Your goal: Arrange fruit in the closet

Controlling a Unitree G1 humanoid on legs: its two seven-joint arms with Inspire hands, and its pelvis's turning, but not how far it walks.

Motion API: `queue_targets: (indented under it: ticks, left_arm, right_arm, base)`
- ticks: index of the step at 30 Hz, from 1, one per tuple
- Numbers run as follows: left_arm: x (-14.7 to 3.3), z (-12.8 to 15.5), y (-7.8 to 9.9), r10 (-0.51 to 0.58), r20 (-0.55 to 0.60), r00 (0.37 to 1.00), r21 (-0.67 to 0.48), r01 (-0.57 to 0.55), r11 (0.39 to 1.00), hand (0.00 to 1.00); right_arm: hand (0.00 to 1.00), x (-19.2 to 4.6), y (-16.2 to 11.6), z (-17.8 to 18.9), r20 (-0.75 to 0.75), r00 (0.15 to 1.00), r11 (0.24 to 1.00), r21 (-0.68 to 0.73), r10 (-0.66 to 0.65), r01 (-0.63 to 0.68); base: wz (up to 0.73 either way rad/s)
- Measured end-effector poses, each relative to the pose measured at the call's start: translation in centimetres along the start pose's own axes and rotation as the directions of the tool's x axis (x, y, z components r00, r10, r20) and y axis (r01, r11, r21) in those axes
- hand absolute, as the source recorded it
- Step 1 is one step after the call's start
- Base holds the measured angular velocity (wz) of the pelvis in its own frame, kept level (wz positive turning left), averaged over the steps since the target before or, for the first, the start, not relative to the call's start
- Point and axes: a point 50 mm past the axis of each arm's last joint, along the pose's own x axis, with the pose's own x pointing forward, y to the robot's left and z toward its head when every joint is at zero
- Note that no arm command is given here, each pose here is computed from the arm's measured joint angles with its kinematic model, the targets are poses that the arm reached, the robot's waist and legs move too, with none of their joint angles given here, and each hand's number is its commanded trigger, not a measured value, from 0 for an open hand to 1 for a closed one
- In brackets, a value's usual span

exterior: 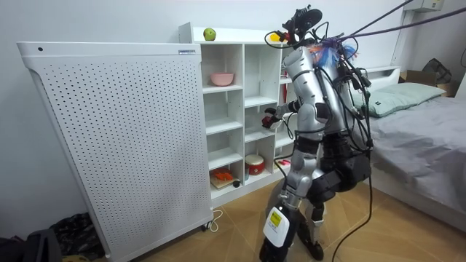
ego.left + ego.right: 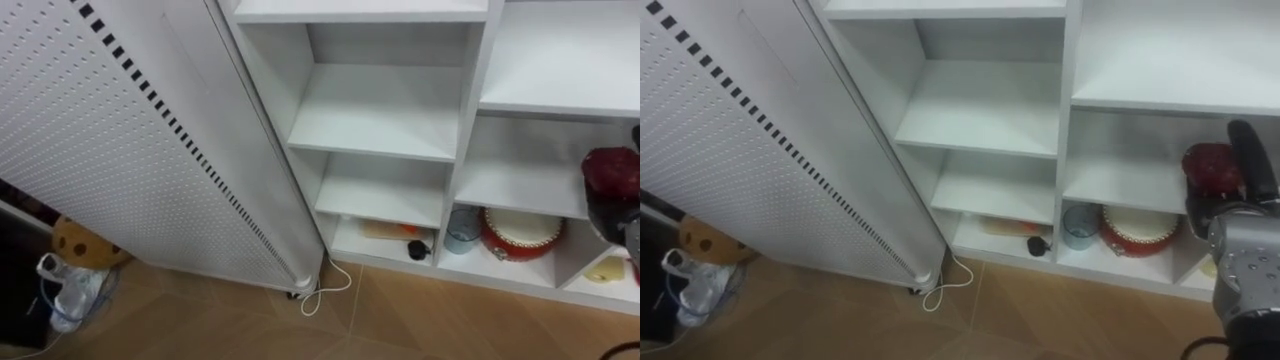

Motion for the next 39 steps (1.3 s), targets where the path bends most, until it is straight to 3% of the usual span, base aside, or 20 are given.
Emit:
queue_targets:
  ticks: [32, 39]
  left_arm:
    - [-0.6, -1.4, -0.4, -0.006, -0.022, 1.000, 0.015, 0.006, 1.000, 0.00]
    - [-0.4, -1.3, -0.4, -0.034, -0.034, 0.999, 0.020, 0.035, 0.999, 0.00]
  right_arm:
    - [0.00, 0.2, -0.5, 0.6, -0.019, 0.999, 0.997, 0.067, -0.028, 0.030]
    - [0.00, 0.7, -2.5, 0.4, -0.030, 0.995, 0.995, 0.035, -0.096, 0.097]
  base:
    - [-0.01]
    - [-0.04]
